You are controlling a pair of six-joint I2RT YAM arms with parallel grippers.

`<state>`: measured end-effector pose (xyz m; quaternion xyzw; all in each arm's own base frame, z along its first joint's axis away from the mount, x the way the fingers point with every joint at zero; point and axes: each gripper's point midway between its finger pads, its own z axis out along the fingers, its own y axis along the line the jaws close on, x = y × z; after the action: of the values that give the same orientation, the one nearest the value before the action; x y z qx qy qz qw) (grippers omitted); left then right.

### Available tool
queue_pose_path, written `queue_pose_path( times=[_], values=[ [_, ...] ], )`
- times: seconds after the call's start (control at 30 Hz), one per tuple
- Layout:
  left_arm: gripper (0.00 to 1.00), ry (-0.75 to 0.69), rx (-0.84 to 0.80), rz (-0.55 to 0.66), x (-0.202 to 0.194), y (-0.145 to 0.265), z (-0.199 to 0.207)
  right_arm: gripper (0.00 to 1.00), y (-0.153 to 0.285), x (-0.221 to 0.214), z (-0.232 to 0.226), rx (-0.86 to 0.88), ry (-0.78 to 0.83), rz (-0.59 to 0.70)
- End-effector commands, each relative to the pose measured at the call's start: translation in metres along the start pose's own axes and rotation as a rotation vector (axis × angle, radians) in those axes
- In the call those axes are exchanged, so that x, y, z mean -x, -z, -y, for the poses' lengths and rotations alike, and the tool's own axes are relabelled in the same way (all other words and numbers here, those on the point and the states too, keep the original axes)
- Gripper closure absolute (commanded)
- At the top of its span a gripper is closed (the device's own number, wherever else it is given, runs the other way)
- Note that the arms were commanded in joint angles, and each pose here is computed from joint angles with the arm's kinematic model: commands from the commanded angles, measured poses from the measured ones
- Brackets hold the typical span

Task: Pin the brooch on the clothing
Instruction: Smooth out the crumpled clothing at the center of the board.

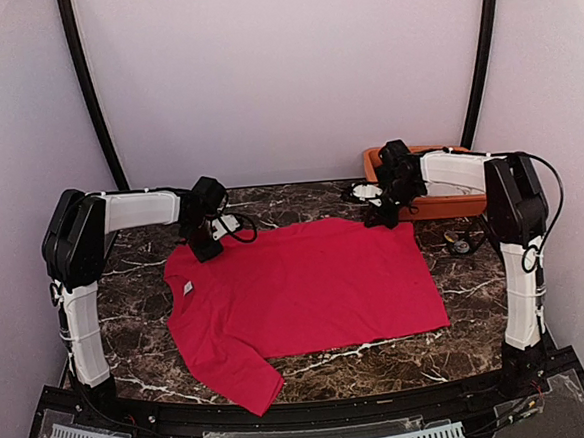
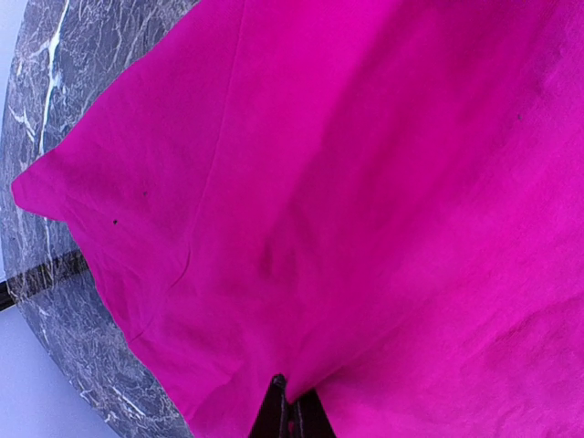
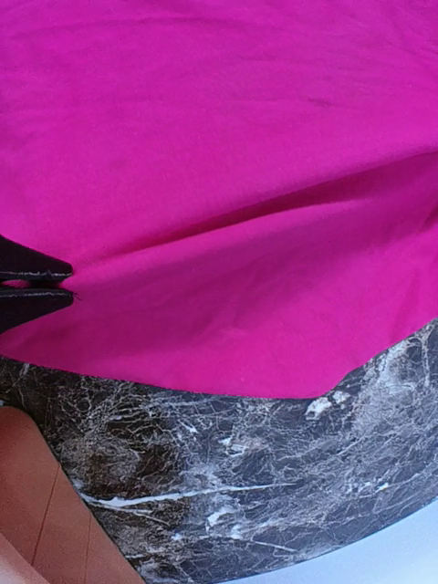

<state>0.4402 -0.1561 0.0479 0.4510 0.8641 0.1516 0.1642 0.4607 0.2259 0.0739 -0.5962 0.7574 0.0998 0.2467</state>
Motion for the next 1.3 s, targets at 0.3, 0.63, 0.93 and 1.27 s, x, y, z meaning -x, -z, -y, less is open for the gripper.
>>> queue_pose_path(
  times=[0.3,0.63,0.93,1.27],
  values=[
    [0.99,0.004,0.038,-0.017,-0.01,0.009,-0.008,1.0,0.0,-0.023,0.005,-0.039,-0.021,-0.057],
    [0.78,0.012,0.008,-0.016,-0.008,0.012,-0.005,0.91,-0.001,-0.021,0.01,-0.047,-0.029,-0.055],
    [0.67,0.051,0.024,0.007,-0.001,0.028,-0.014,0.47,0.019,0.006,0.005,-0.026,-0.005,-0.003],
    [0.51,0.145,0.087,0.168,0.023,0.102,-0.029,0.28,0.077,0.059,0.008,-0.098,0.001,0.085]
  ],
)
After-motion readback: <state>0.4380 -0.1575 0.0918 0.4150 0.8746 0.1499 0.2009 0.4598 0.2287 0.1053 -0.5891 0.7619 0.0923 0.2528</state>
